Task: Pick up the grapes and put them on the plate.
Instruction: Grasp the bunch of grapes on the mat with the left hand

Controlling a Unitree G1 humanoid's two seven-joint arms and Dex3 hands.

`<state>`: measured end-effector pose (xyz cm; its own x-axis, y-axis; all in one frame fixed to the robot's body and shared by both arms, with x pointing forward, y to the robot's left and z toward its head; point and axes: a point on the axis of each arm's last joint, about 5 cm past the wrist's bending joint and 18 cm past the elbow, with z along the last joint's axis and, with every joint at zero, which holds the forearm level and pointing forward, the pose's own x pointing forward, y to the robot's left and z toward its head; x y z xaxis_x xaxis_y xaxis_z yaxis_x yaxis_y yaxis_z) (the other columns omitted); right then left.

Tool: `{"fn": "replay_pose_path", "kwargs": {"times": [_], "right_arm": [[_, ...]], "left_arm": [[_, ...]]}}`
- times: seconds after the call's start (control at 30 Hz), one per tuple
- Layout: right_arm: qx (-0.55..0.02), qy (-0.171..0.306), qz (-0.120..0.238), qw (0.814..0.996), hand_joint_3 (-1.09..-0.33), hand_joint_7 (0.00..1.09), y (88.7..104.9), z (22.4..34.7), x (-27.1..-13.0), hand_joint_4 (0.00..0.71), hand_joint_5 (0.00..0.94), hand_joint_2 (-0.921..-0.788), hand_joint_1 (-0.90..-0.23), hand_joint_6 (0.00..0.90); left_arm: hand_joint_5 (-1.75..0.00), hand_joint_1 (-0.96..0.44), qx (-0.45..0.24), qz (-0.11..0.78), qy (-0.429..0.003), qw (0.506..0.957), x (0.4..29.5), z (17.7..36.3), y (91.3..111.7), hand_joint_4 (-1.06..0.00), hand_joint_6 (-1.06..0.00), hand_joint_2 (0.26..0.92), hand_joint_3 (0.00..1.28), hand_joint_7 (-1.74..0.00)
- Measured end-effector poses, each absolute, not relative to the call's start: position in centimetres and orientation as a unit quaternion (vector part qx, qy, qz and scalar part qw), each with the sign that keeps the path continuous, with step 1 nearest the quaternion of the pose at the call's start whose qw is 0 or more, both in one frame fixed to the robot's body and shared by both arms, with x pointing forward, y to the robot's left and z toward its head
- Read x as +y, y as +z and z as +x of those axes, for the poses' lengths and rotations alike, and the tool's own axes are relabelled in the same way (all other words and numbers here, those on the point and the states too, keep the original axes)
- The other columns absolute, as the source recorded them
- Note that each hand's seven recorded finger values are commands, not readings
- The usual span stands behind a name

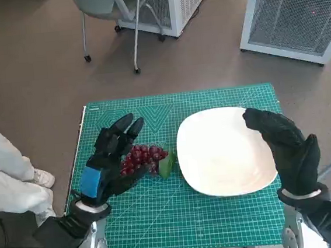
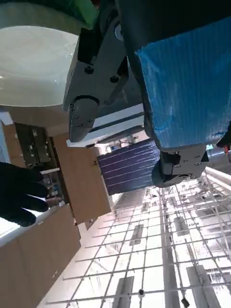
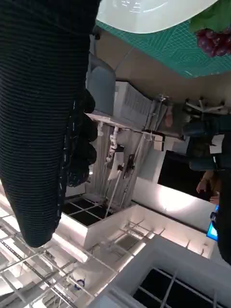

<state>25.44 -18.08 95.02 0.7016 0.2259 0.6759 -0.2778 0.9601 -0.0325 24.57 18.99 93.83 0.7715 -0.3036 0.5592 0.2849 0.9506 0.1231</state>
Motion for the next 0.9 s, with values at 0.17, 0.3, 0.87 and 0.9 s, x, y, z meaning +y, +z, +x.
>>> {"fn": "replay_pose_path", "kwargs": {"times": [0.17, 0.3, 0.87, 0.9], "right_arm": [[-0.361, 0.136, 0.037, 0.922, -0.549, 0.83, 95.03, 25.45, -18.07, 0.659, 0.011, -0.921, -0.488, 0.244], [-0.362, 0.136, 0.037, 0.922, -0.545, 0.83, 95.07, 25.48, -18.04, 0.659, 0.011, -0.921, -0.488, 0.245], [-0.366, 0.137, 0.033, 0.92, -0.544, 0.83, 95.25, 25.5, -18.03, 0.658, 0.011, -0.921, -0.488, 0.241], [-0.366, 0.137, 0.033, 0.92, -0.545, 0.83, 95.25, 25.5, -18.03, 0.658, 0.011, -0.921, -0.488, 0.24]], "left_arm": [[0.0, -0.16, -0.299, 0.017, -0.157, 0.941, 18.98, 24.43, 93.65, -0.38, -0.16, 0.921, 0.15, -0.51], [0.0, -0.16, -0.296, 0.017, -0.157, 0.942, 18.99, 24.34, 93.5, -0.37, -0.16, 0.921, 0.15, -0.5], [0.0, -0.17, -0.29, 0.047, -0.155, 0.943, 19.36, 24.31, 93.67, -0.32, -0.14, 0.921, 0.14, -0.45], [0.0, -0.17, -0.287, 0.061, -0.154, 0.944, 19.5, 24.31, 93.77, -0.3, -0.14, 0.921, 0.12, -0.42]]}}
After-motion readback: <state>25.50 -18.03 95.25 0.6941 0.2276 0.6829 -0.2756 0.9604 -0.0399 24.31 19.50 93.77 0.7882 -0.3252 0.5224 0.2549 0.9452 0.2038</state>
